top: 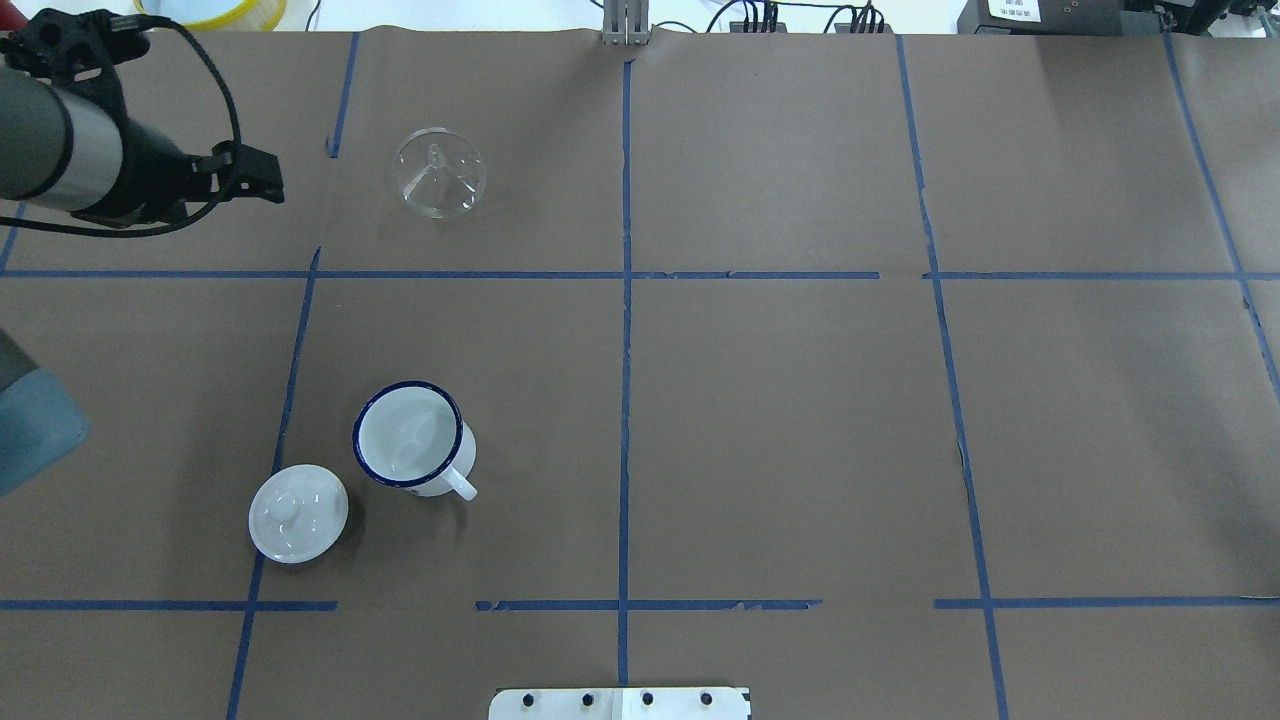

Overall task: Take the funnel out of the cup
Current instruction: 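Open the left gripper and move it toward the white ceramic funnel, then lower the left gripper onto the white funnel's spout and grasp it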

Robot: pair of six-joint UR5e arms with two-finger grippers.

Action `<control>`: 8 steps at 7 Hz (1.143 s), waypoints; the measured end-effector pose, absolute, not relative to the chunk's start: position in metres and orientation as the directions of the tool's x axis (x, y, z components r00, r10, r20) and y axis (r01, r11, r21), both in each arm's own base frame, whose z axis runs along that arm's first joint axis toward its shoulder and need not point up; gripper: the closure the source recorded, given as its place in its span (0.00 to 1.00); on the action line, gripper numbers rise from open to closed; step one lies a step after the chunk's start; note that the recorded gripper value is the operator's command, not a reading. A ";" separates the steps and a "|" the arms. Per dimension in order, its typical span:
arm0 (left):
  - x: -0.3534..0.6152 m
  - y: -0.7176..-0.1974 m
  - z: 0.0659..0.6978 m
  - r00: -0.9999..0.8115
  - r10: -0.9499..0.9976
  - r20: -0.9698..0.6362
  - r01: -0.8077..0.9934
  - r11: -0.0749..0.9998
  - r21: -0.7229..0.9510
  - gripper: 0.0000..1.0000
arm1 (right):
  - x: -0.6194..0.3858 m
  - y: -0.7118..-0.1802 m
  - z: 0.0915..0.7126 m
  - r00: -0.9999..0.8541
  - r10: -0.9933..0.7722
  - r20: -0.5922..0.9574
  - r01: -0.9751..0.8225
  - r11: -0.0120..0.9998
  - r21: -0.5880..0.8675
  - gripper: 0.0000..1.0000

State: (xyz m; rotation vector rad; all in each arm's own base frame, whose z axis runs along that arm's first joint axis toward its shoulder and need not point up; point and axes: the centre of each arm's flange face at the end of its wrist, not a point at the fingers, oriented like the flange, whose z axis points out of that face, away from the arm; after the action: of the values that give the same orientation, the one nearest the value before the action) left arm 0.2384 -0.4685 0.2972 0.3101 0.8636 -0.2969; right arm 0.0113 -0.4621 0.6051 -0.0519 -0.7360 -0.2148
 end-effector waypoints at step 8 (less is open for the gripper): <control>0.349 -0.344 0.381 0.665 -0.001 -0.747 0.032 0.999 0.026 0.03 | 0.011 -0.462 0.605 0.720 -0.176 0.671 0.212 0.977 0.028 0.00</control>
State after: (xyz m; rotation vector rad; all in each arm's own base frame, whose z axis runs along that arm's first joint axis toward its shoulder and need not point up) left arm 0.3490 -0.3441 0.3813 0.0379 0.8428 -0.0186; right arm 0.0113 -0.4623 0.6054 -0.0525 -0.7360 -0.2145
